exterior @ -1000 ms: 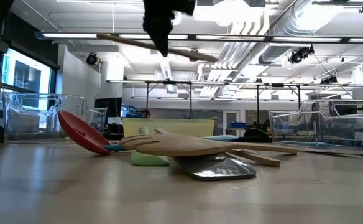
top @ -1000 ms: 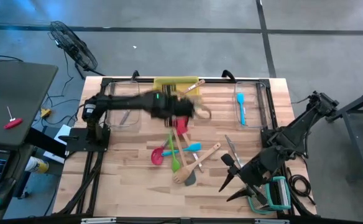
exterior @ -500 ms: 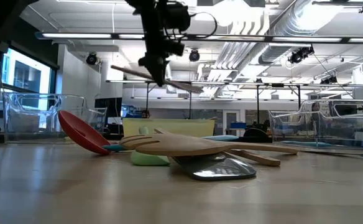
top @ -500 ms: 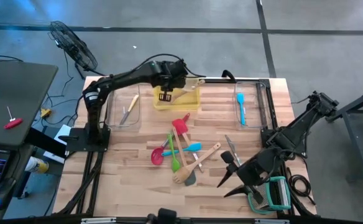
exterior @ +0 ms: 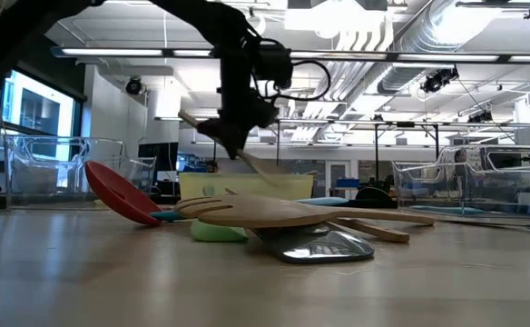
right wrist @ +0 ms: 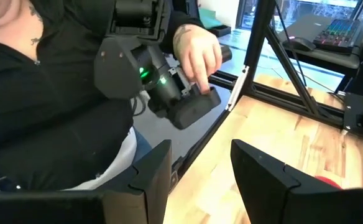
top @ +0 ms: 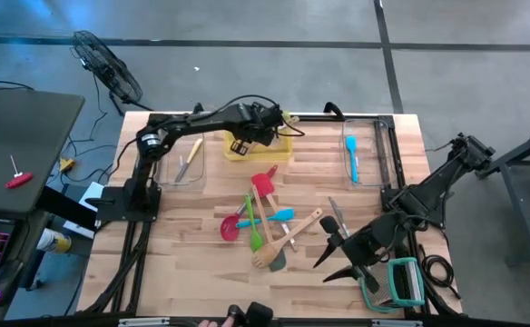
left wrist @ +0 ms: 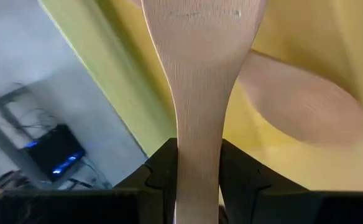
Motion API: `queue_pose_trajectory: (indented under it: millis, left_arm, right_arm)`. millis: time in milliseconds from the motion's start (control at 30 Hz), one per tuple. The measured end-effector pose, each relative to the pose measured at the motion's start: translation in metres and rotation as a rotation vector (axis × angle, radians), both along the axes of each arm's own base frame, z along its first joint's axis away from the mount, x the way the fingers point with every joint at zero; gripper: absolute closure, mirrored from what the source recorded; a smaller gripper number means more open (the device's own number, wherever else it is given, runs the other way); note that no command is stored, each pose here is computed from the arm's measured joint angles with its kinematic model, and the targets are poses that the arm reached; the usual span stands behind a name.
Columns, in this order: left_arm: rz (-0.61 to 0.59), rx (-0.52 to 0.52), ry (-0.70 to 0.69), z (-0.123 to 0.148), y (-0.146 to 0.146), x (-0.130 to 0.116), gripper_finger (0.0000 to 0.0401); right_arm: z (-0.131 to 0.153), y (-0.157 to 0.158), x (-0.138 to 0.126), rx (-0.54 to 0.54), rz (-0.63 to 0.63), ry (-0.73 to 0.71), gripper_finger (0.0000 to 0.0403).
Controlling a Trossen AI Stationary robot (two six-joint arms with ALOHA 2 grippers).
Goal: Pick & Place Kitchen Items
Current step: Put the wooden serving spoon into the yellow bin
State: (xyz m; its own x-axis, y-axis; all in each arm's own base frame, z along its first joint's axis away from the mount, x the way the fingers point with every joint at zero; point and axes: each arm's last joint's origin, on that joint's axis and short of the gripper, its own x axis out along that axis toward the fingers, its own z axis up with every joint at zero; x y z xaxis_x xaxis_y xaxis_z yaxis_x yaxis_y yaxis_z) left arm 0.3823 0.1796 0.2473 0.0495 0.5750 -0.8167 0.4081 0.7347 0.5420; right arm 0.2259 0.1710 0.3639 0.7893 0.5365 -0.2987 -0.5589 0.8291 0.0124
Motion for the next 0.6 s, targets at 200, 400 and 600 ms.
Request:
queue_pose_trajectory:
  millis: [200,400,600]
  left_arm:
    - [-0.010,-0.008,0.000,-0.006,0.002,0.004,0.0317]
    - [-0.046,-0.037,-0.076,-0.005,0.003,0.010,0.0317]
    - [-0.068,-0.068,-0.056,-0.020,0.005,0.016,0.0317]
  right_arm:
    - [-0.002,-0.001,0.000,-0.014,0.000,0.010,0.0245]
    - [-0.002,-0.001,0.000,-0.041,0.008,0.004,0.0245]
    - [-0.003,-0.001,0.000,-0.044,0.008,0.008,0.0245]
